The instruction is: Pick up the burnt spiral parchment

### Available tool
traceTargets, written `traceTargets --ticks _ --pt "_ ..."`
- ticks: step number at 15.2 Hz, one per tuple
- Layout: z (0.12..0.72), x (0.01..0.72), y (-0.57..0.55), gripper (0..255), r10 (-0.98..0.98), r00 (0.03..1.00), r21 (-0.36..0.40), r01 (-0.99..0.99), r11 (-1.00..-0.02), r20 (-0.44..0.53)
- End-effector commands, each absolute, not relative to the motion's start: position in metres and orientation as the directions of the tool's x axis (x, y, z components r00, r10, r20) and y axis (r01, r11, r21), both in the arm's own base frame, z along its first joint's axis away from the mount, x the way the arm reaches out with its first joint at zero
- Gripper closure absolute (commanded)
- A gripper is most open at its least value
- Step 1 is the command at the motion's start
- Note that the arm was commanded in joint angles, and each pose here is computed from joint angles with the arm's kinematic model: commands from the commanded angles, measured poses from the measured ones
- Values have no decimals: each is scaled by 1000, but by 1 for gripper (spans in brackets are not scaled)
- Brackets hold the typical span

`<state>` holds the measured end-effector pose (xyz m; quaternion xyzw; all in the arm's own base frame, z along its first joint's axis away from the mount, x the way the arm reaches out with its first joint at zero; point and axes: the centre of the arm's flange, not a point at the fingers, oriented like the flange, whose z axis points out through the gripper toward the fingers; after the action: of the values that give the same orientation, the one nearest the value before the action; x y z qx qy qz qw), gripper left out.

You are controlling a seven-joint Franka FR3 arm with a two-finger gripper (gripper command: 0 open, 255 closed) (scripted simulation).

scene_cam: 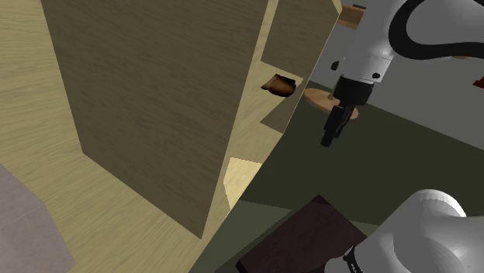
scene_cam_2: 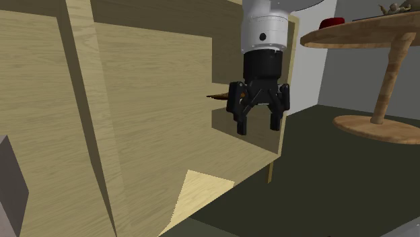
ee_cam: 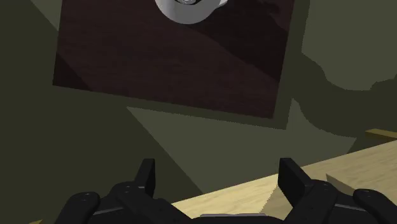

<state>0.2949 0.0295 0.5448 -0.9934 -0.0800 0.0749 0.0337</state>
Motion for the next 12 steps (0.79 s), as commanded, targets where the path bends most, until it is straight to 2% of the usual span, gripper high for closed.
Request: traceTargets --ticks 1,6,9,12 --pt "545 295 30 0 164 976 -79 154 -985 -143" --pt "549 320 2 0 -161 986 -317 -138 -938 48" --pt "551 329 -18 0 -368 922 -472 -274 -838 118" --pt "549 335 -39 0 -565 812 -622 -367 -692 150"
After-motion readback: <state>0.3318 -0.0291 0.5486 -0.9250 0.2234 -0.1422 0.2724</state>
